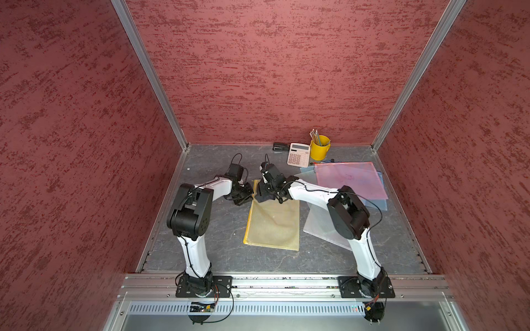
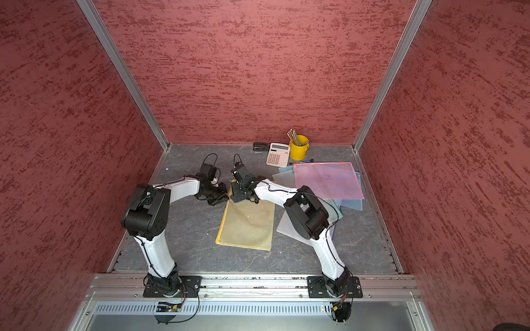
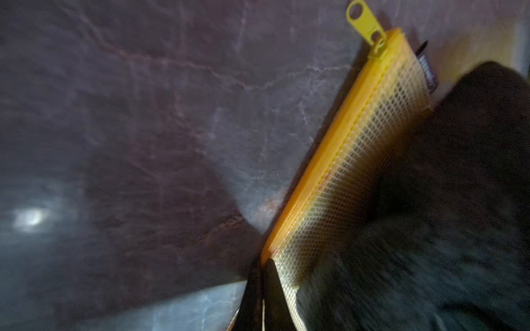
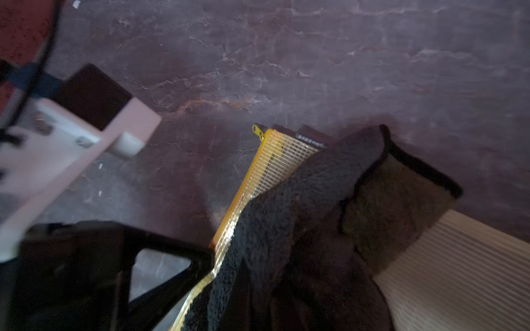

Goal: Wipe the document bag
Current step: Wipe the dirt from the document bag.

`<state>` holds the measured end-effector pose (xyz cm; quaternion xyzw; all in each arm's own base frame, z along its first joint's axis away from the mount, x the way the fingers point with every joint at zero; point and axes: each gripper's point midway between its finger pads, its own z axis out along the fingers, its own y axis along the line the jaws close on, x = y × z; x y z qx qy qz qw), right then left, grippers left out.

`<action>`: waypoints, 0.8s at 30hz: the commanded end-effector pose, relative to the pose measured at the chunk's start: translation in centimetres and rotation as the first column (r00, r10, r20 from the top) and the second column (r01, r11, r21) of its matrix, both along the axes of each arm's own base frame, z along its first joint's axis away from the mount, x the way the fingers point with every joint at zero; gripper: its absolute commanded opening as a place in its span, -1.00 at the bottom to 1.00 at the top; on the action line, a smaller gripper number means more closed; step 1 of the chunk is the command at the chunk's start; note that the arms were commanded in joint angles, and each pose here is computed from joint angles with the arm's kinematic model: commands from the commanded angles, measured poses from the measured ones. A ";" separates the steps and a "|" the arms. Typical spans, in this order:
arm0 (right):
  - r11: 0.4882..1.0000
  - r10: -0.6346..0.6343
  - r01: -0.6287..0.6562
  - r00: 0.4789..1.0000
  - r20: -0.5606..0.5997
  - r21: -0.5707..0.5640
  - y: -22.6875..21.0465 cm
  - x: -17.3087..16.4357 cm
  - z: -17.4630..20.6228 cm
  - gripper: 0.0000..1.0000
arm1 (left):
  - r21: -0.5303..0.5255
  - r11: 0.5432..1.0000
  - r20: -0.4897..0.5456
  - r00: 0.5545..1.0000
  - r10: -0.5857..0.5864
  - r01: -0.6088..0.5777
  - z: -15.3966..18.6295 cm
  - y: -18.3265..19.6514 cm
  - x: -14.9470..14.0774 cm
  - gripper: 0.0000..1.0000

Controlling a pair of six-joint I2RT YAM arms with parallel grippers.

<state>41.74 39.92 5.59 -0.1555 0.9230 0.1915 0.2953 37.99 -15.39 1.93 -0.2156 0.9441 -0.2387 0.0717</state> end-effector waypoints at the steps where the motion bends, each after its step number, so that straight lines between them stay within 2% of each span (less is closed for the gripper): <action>1: 0.997 -0.010 0.004 0.997 -0.082 -0.071 -2.7 -2.0 -4.2 -1.00 | 0.027 0.999 -0.006 0.999 0.037 -0.037 -0.6 0.8 0.1 -1.00; 7: 0.961 -0.252 0.231 0.959 -0.132 -0.155 -17.0 -2.2 -6.2 -1.00 | 0.029 0.999 -0.003 0.999 0.044 -0.044 -0.3 1.6 0.4 -1.00; 9: 0.960 -0.223 0.201 0.970 -0.100 -0.192 -17.9 -1.7 -5.1 -1.00 | 0.036 0.998 -0.005 0.999 0.045 -0.044 -0.2 2.0 0.4 -1.00; 12: 0.989 -0.111 0.103 0.991 -0.071 -0.105 -14.2 -1.6 -1.8 -1.00 | 0.043 0.997 -0.003 0.998 0.068 -0.068 0.0 2.8 0.2 -1.00; 14: 0.998 0.031 -0.032 0.999 -0.021 -0.046 -9.1 -3.0 1.4 -1.00 | 0.042 0.994 0.003 0.995 0.099 -0.099 0.0 3.4 0.0 -1.00; 16: 0.982 0.188 -0.188 0.982 0.024 -0.013 -3.9 -5.5 3.8 -1.00 | 0.033 0.990 0.005 0.991 0.136 -0.136 -0.1 3.8 -0.1 -1.00; 18: 0.945 0.325 -0.327 0.944 0.051 0.018 0.6 -8.8 5.1 -1.00 | 0.016 0.987 0.006 0.987 0.162 -0.162 -0.2 3.9 -0.1 -1.00; 21: 0.865 0.501 -0.501 0.864 0.058 0.001 4.8 -14.0 3.9 -1.00 | -0.016 0.980 -0.001 0.980 0.199 -0.199 -0.4 3.7 -0.2 -1.00; 24: 0.822 0.569 -0.569 0.822 -0.008 -0.027 5.9 -17.2 0.4 -1.00 | -0.043 0.974 -0.010 0.975 0.223 -0.223 -0.6 3.4 -0.1 -1.00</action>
